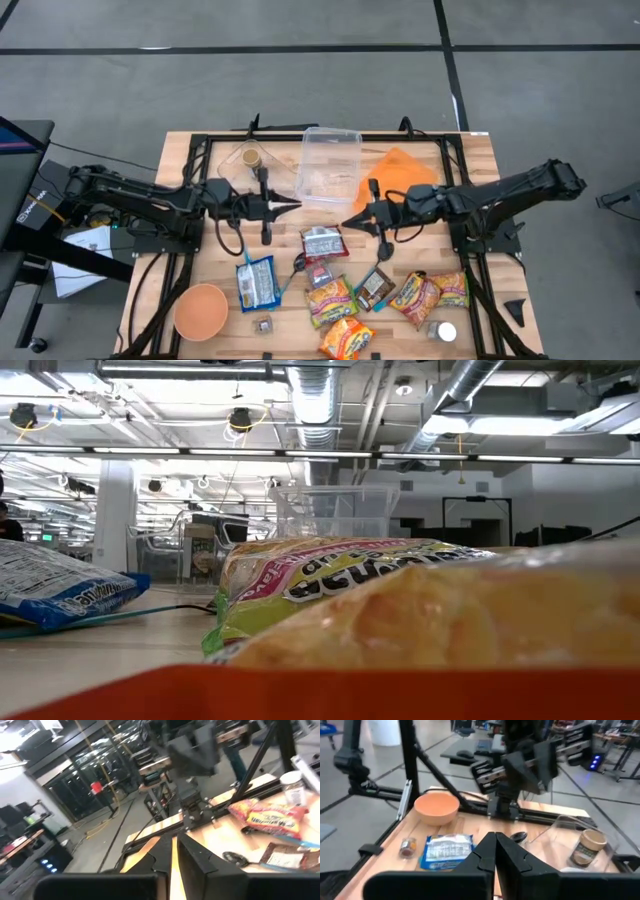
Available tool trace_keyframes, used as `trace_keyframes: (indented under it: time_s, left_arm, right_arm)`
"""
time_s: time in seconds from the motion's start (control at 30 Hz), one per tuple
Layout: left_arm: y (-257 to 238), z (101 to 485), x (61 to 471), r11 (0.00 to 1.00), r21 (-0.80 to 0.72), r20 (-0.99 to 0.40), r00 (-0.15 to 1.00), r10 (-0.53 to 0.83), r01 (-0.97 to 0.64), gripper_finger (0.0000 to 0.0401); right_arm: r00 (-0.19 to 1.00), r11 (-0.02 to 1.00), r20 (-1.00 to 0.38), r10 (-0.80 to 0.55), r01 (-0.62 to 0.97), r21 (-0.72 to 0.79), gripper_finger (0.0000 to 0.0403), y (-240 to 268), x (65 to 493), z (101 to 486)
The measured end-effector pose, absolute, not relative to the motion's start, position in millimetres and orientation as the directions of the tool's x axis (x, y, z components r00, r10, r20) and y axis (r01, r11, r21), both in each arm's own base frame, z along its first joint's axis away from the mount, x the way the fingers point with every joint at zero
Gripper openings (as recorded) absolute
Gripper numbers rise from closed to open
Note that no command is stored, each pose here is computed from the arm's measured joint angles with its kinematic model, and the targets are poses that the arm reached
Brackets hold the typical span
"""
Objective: Pick & Place Food Item
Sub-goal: Put the brown seasoning bottle into the transparent bin
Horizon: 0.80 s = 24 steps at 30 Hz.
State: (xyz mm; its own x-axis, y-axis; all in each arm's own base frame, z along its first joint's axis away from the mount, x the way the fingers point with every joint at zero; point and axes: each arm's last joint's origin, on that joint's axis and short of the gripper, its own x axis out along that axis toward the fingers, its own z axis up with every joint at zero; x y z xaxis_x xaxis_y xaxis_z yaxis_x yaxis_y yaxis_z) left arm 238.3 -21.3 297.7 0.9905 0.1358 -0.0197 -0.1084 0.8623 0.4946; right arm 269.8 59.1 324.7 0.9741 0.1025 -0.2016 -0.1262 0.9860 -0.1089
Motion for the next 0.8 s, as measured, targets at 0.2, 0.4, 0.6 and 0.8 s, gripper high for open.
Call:
trace_keyframes:
  time_s: [0.2, 0.4, 0.6, 0.8]
  left_arm:
    - [-21, 298, 226, 0.767, 0.598, -0.072, 0.937, 0.342, -0.234, 0.0089]
    - [-24, 305, 209, 0.751, 0.602, -0.074, 0.916, 0.393, -0.273, 0.0154]
    - [-18, 314, 188, 0.74, 0.604, -0.067, 0.906, 0.417, -0.295, 0.02]
    - [-14, 324, 171, 0.745, 0.584, -0.032, 0.908, 0.418, -0.322, 0.0227]
  right_arm:
    - [0.927, 0.969, -0.288, 0.239, -0.248, 0.005, 0.0072, 70, 291, 297]
    - [0.91, 0.966, -0.329, 0.252, -0.256, 0.031, 0.0182, 79, 318, 264]
    - [0.887, 0.943, -0.324, 0.329, -0.329, 0.056, 0.0265, 90, 353, 241]
    - [0.836, 0.906, -0.354, 0.419, -0.414, 0.094, 0.0282, 105, 401, 221]
